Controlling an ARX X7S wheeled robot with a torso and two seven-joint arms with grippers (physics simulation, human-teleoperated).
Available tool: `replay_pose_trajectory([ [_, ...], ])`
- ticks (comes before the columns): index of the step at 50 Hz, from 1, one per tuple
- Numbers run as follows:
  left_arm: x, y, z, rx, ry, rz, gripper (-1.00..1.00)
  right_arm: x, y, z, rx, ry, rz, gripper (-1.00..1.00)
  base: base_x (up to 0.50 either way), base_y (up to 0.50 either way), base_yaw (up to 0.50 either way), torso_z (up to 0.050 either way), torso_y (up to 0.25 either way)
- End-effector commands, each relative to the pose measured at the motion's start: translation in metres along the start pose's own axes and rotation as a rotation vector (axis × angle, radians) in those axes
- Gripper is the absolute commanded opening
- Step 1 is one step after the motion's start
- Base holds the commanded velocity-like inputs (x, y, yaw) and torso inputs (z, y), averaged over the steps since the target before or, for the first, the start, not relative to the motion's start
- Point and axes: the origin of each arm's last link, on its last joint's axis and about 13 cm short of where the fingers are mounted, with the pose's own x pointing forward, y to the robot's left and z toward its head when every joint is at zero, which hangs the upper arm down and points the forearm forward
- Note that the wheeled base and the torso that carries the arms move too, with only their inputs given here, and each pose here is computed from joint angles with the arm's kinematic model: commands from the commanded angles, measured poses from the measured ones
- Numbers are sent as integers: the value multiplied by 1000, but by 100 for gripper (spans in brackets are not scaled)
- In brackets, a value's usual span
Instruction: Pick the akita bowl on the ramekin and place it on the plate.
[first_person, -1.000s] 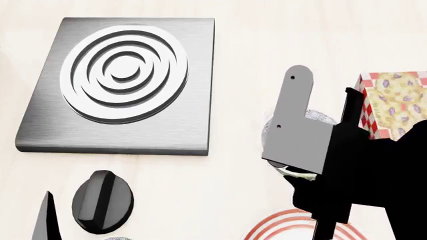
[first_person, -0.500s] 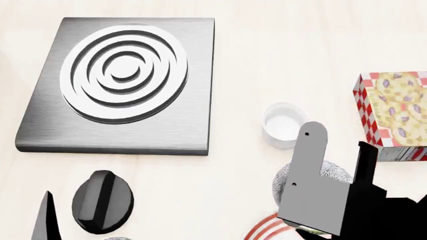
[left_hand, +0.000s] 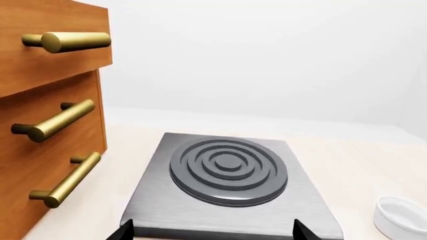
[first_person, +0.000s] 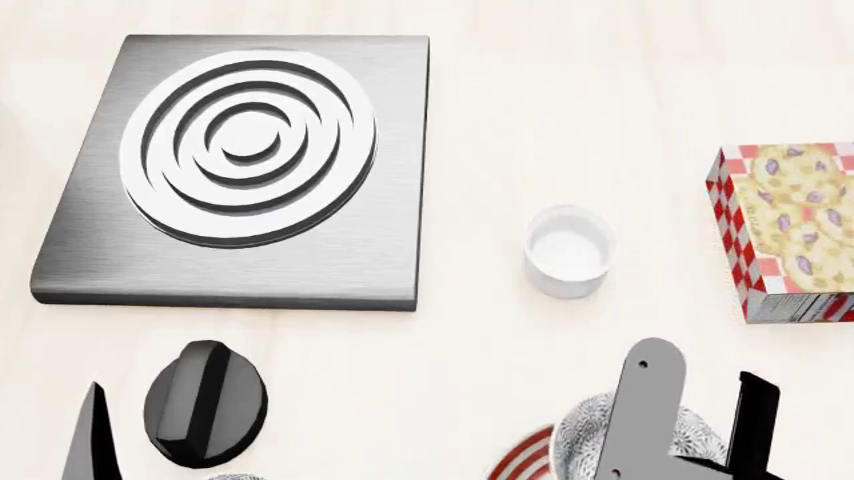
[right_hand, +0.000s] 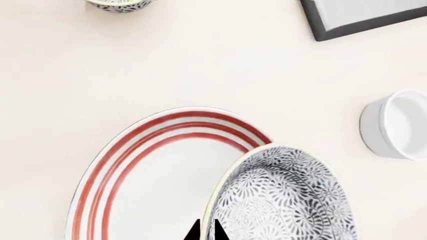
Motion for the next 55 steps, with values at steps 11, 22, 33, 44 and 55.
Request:
replay_pose_trajectory([
  [11, 0, 0, 0, 1, 0, 1, 100, 12, 20, -13, 29, -38, -1, -100, 0, 0, 0, 0, 0],
  [22, 0, -1, -2, 6, 3, 1, 100, 22, 24, -21, 51, -51, -1, -100, 0, 0, 0, 0, 0],
  [33, 0, -1, -2, 9, 3, 1, 100, 29, 30, -30, 76, -62, -6, -100, 0, 0, 0, 0, 1],
  [44, 0, -1, -2, 10, 4, -1, 100, 35, 36, -37, 101, -75, -10, -100, 0, 0, 0, 0, 0],
  [55, 0, -1, -2, 6, 1, -1, 100, 46, 41, -42, 120, -94, 1, -100, 0, 0, 0, 0, 0],
])
